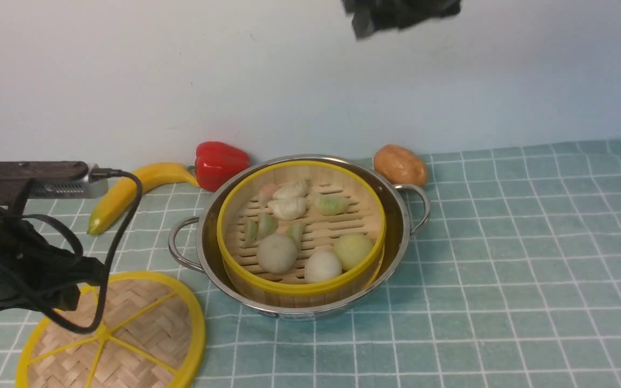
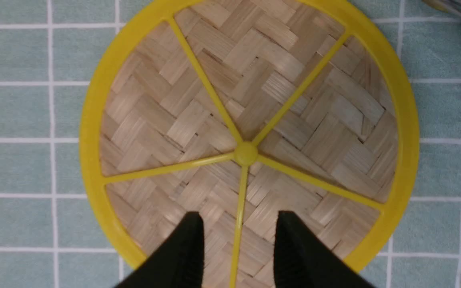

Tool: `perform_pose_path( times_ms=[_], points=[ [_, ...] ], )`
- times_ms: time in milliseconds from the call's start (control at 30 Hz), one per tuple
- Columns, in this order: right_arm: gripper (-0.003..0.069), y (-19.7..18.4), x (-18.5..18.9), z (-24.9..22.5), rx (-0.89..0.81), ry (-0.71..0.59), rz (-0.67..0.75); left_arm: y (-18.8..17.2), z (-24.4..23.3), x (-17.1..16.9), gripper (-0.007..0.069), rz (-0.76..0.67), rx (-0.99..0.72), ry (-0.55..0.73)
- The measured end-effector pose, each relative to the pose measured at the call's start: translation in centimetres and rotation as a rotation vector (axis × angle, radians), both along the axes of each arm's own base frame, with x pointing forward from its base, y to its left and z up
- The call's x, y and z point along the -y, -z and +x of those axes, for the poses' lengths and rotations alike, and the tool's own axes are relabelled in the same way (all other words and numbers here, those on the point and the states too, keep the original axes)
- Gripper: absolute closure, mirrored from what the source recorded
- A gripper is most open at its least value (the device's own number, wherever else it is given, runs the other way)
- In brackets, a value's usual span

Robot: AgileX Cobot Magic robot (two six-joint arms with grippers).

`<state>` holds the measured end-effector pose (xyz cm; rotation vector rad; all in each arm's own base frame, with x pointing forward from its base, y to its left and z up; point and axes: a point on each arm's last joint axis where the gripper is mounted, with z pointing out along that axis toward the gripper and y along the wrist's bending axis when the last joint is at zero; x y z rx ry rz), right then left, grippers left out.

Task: Place the steamer in the pot on the blue tablecloth, and put the lid on the steamer.
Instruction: 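Grasp the bamboo steamer lid lying on the table by its centre knob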

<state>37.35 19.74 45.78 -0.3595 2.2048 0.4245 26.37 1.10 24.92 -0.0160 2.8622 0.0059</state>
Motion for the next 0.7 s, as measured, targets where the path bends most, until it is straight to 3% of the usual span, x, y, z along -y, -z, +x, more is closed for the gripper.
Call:
perform_pose_path(
  times_ms=[67,233,333,533,700],
  points=[
    [0.0232,-2.2,0.8,-1.6,0.046,-0.002,0.026,0.6,0.4,0.1,0.0382,-0.012,-0.010,-0.005],
    [0.0232,-12.2,6.1,-12.0,0.313,-0.015,0.142,3.6,2.1,0.3,0.0382,-0.056,-0.068,-0.028],
    [0.0232,-15.3,8.7,-17.0,0.425,-0.018,0.189,4.8,2.4,0.3,0.0382,-0.057,-0.109,-0.029],
    [0.0232,-17.6,12.7,-24.8,0.550,-0.024,0.231,6.2,3.0,0.3,0.0382,-0.057,-0.133,-0.030],
    [0.0232,-16.0,14.6,-28.7,0.530,-0.024,0.221,6.7,3.5,0.2,0.0382,-0.054,-0.113,-0.032]
  ],
)
